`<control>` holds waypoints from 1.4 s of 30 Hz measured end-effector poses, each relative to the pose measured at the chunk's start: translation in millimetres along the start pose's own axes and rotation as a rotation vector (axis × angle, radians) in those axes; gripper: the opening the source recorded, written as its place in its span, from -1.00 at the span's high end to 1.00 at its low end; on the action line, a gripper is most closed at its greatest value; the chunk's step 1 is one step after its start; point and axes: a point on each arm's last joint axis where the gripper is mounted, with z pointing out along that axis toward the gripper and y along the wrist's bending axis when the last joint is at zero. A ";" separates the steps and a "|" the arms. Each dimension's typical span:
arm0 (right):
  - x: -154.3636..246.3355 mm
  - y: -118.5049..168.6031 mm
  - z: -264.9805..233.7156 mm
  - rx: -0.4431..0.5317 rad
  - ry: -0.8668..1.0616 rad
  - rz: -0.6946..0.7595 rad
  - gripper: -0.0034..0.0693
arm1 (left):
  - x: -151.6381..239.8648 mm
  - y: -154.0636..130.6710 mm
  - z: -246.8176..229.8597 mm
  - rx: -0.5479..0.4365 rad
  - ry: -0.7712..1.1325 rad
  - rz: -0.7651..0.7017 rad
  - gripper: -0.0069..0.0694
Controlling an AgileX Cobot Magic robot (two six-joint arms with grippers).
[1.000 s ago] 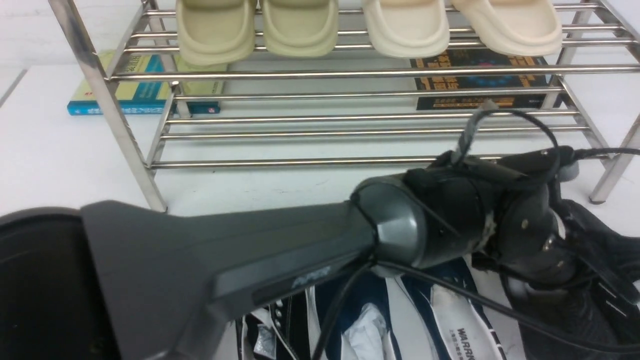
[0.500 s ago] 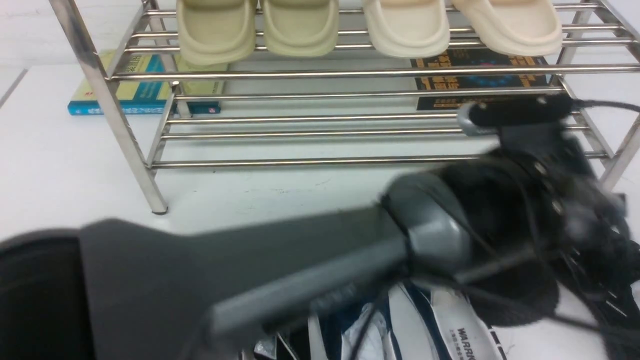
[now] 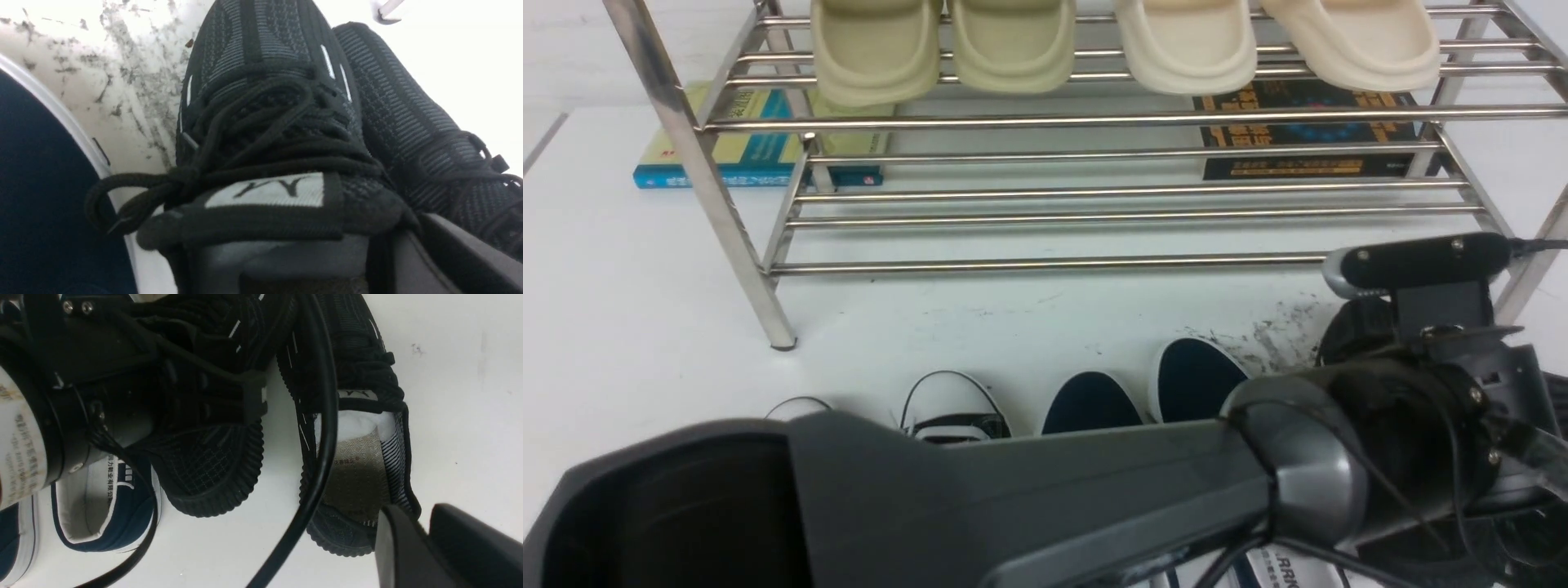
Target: Take the shoes off the shelf with your hand on the white table.
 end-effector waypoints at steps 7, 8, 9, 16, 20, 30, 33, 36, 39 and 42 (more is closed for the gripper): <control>0.0 0.0 0.0 0.000 0.000 0.000 0.54 | -1.3 -1.7 -1.4 0.016 -0.005 -0.002 -0.01; 0.0 0.0 0.0 0.000 0.000 0.001 0.54 | -1.9 -1.9 -2.3 0.016 -0.006 0.000 -0.09; 0.0 0.0 0.0 0.000 0.000 0.001 0.54 | -4.0 -2.3 -5.4 0.015 -0.010 0.004 -0.16; 0.1 0.0 0.0 0.000 0.001 0.016 0.51 | -33.8 -4.2 -48.8 -0.011 -0.064 0.002 -0.35; 0.1 0.0 0.0 0.000 0.001 0.016 0.49 | -52.1 -7.7 -79.7 0.016 -0.105 -0.014 -0.34; -6.3 11.5 10.2 -0.140 0.045 0.037 0.41 | -86.9 20.3 -155.5 -0.209 -0.094 0.255 0.13; -13.2 14.1 23.7 -0.185 0.099 0.036 0.36 | -101.5 43.3 -182.6 -0.339 -0.049 0.318 0.52; -19.6 14.3 38.6 -0.206 0.154 0.034 0.34 | -118.7 62.4 -202.0 -0.387 -0.040 0.367 0.77; -23.8 12.9 51.7 -0.208 0.205 0.035 0.35 | -136.2 88.1 -217.0 -0.399 -0.008 0.417 0.80; -24.3 11.9 56.4 -0.204 0.232 0.033 0.44 | -144.0 110.8 -223.3 -0.401 0.046 0.434 0.80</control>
